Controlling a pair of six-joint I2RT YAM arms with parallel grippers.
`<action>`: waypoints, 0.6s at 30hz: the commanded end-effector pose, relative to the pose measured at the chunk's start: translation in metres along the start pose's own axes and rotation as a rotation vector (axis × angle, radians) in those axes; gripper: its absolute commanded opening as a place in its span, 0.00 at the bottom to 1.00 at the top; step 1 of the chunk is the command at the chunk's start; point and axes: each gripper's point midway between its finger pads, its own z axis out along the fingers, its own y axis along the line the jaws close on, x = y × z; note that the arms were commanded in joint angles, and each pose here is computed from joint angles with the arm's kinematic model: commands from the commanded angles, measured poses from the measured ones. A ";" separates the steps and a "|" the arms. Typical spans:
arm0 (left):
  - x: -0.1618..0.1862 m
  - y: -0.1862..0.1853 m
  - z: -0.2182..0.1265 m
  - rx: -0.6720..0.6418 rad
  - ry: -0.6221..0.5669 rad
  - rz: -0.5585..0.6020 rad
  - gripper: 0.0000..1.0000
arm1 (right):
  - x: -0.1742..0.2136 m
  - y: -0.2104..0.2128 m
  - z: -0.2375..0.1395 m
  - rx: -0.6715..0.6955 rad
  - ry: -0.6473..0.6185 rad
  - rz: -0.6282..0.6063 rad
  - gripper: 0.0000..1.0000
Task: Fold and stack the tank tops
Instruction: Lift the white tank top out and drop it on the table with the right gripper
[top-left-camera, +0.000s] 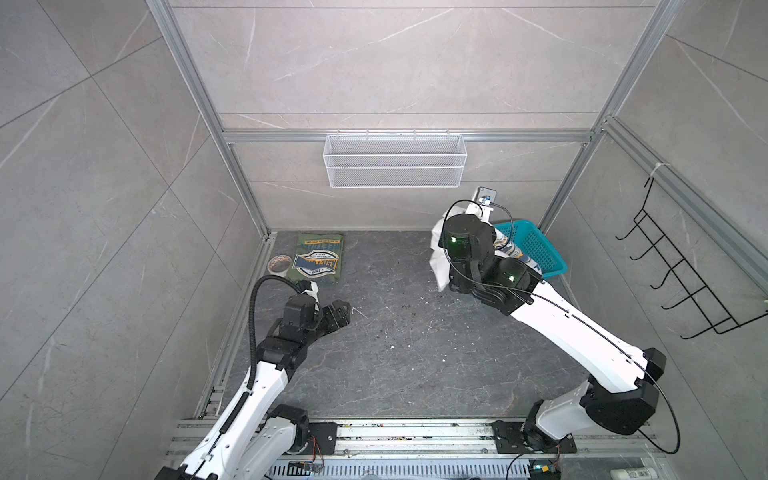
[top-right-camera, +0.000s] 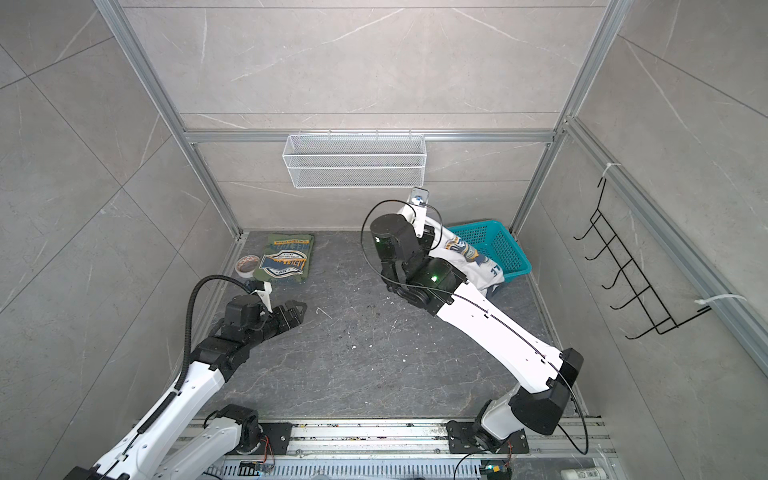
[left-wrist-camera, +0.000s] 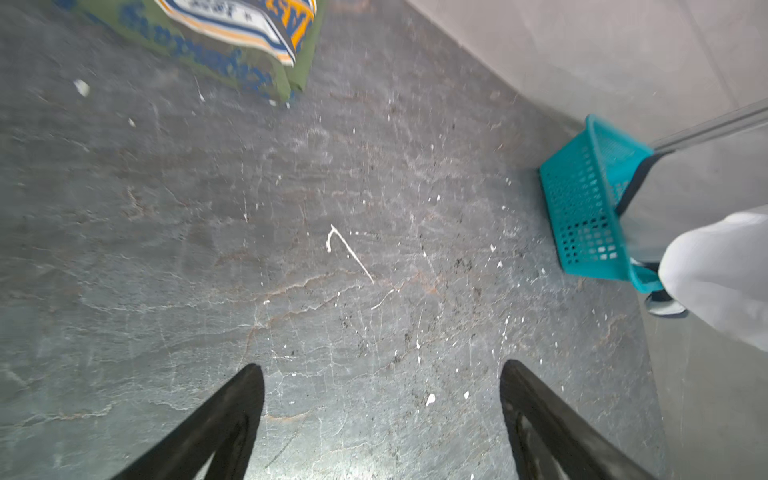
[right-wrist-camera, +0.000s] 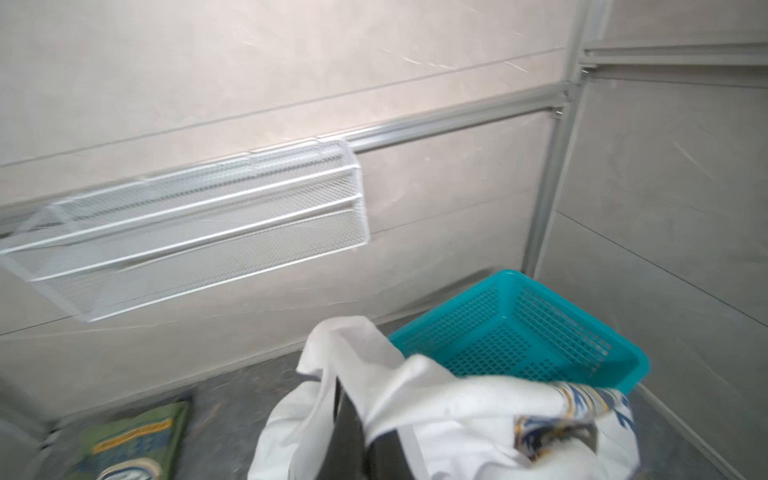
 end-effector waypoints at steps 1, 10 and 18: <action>-0.015 0.008 -0.019 -0.059 -0.087 -0.022 0.91 | -0.017 0.057 -0.035 -0.216 -0.002 -0.100 0.00; -0.021 0.027 -0.041 -0.143 -0.179 -0.050 0.91 | 0.023 0.140 -0.093 -0.450 0.124 -0.227 0.00; -0.007 0.021 -0.027 -0.101 -0.092 -0.023 0.91 | 0.137 0.042 -0.058 -0.268 0.369 -0.206 0.00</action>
